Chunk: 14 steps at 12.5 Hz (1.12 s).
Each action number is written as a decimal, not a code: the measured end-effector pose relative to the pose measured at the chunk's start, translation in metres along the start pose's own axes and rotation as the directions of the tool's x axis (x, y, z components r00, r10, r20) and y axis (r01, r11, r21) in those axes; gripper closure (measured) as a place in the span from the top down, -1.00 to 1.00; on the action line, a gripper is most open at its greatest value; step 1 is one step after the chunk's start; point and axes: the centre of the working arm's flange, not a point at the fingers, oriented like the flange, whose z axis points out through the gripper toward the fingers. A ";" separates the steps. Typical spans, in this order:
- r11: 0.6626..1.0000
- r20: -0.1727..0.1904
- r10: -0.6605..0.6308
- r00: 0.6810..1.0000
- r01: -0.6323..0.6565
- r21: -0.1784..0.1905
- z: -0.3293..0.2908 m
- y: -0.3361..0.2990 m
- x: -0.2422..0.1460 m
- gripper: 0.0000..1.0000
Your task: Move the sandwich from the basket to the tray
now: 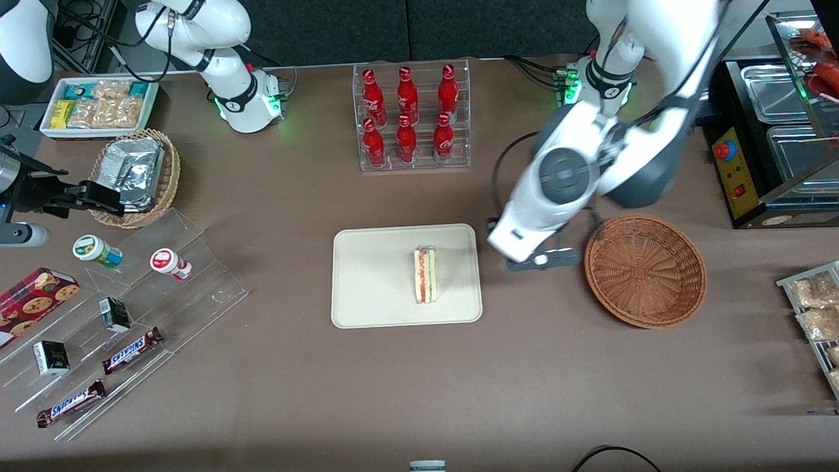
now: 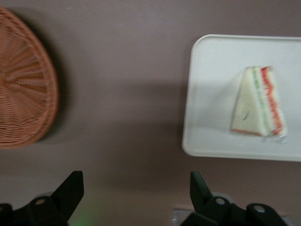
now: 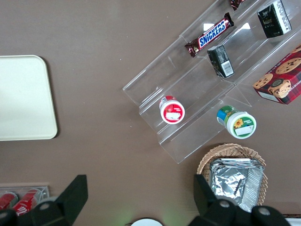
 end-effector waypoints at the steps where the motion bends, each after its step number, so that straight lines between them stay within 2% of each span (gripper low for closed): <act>1: 1.000 -0.002 0.017 1.000 -0.017 0.012 -0.005 -0.023 -0.006 1.00; 2: 0.999 0.002 0.047 0.999 -0.047 0.023 -0.006 -0.042 -0.010 1.00; 4: 0.990 0.038 0.134 0.990 -0.136 0.039 -0.013 -0.089 -0.015 1.00; 6: 0.977 0.058 0.208 0.976 -0.210 0.037 -0.032 -0.144 -0.019 1.00; 8: 0.967 0.043 0.251 0.967 -0.252 0.032 -0.059 -0.198 -0.027 1.00; 10: 0.971 0.017 0.236 0.972 -0.237 0.039 -0.090 -0.230 -0.043 1.00; 12: 0.975 -0.008 0.217 0.976 -0.217 0.041 -0.129 -0.241 -0.056 1.00; 14: 0.976 -0.050 0.215 0.975 -0.214 0.037 -0.165 -0.243 -0.061 1.00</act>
